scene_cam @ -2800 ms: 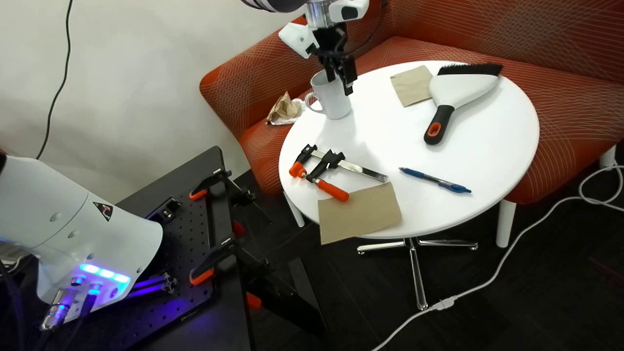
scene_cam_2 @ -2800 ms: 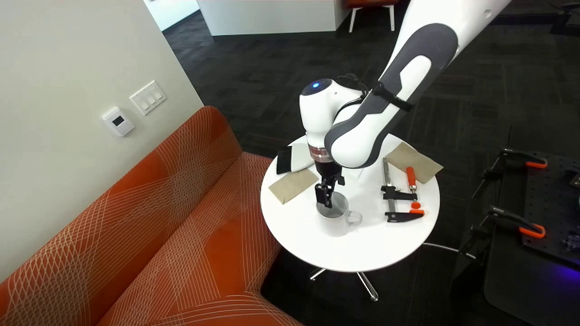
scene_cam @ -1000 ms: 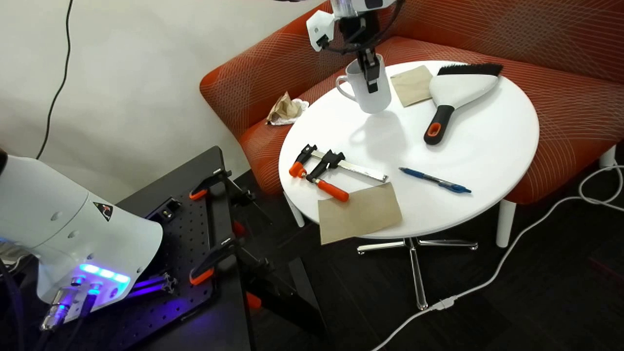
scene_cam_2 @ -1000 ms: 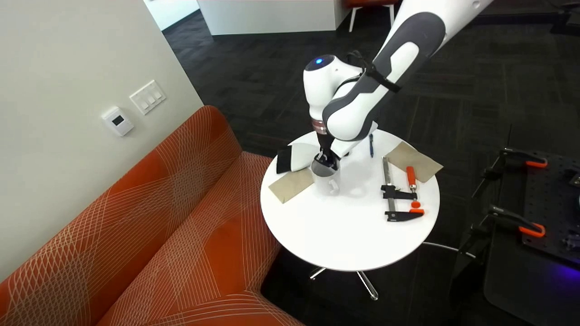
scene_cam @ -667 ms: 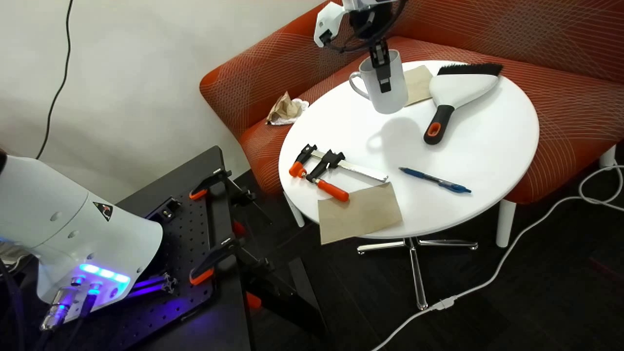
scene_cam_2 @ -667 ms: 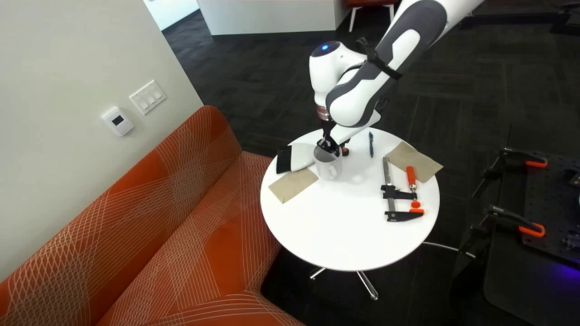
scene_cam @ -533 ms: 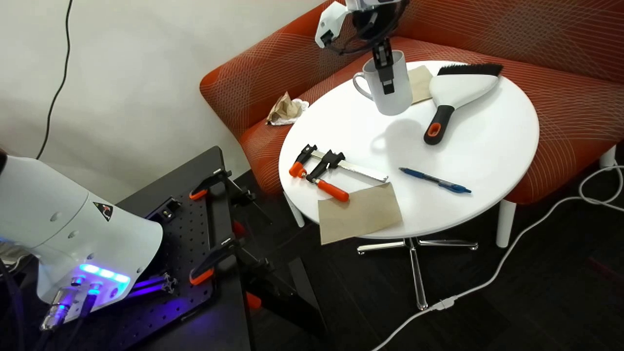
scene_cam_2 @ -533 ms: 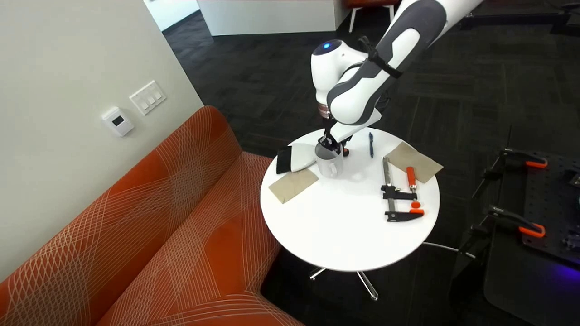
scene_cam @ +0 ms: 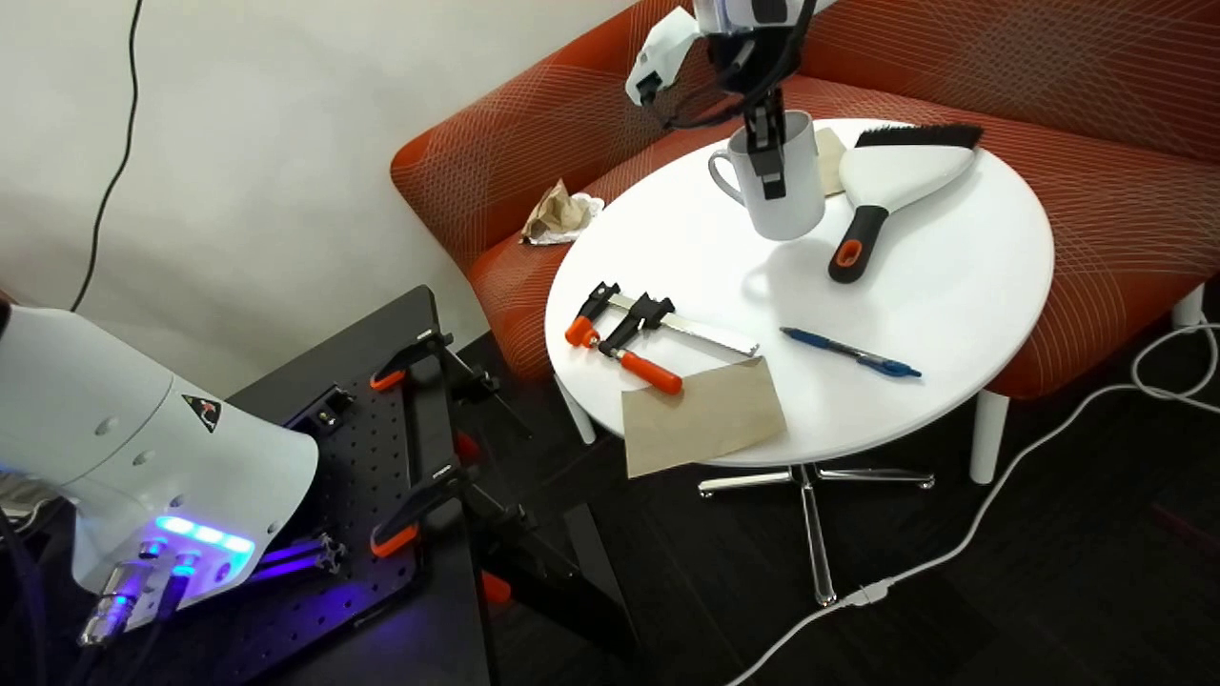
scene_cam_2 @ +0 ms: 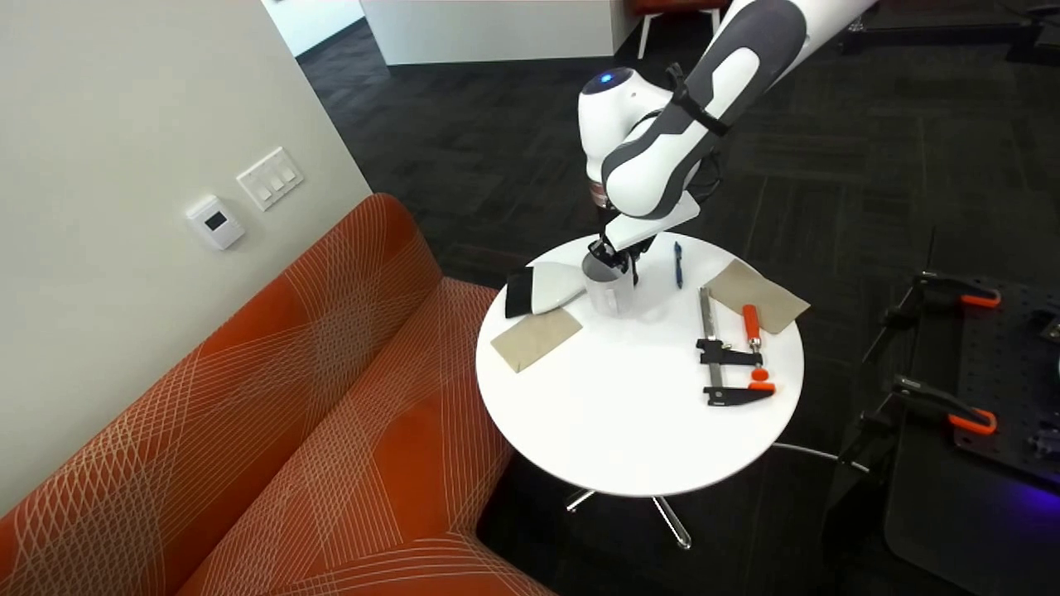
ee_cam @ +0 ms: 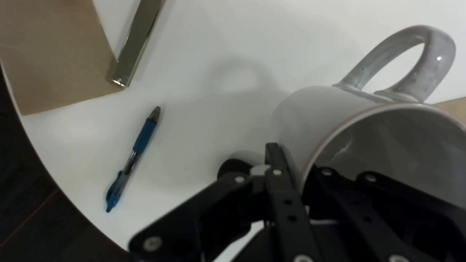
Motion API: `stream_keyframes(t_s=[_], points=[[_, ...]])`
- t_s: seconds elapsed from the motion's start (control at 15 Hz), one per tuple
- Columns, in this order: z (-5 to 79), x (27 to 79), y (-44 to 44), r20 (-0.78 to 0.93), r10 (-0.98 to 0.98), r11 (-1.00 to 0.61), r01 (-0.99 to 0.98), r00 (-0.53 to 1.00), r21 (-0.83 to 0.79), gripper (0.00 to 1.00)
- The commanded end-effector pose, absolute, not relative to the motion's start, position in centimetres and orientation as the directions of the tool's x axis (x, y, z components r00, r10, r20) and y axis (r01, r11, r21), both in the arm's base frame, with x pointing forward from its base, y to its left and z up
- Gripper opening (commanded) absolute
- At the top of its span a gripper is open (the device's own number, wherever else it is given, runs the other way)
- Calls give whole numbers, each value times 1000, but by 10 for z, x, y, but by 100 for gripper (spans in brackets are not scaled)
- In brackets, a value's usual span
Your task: Move the white mug to the right
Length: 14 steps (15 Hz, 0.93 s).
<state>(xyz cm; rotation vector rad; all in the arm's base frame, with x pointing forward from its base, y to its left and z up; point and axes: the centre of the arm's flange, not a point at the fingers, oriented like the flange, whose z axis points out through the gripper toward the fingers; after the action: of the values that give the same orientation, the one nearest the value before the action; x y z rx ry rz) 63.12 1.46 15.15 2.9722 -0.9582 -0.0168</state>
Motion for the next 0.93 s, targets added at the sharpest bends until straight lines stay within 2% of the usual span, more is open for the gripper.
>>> stream_keyframes(t_s=[0.0, 0.73, 0.8, 0.87], points=[[152, 643, 13, -39, -614, -789, -614, 788, 13, 3], [132, 654, 18, -123, -619, -784, -618, 776, 46, 3], [134, 653, 19, -125, -621, -783, -620, 774, 48, 36], [135, 653, 19, -125, -622, -782, -621, 773, 48, 36]])
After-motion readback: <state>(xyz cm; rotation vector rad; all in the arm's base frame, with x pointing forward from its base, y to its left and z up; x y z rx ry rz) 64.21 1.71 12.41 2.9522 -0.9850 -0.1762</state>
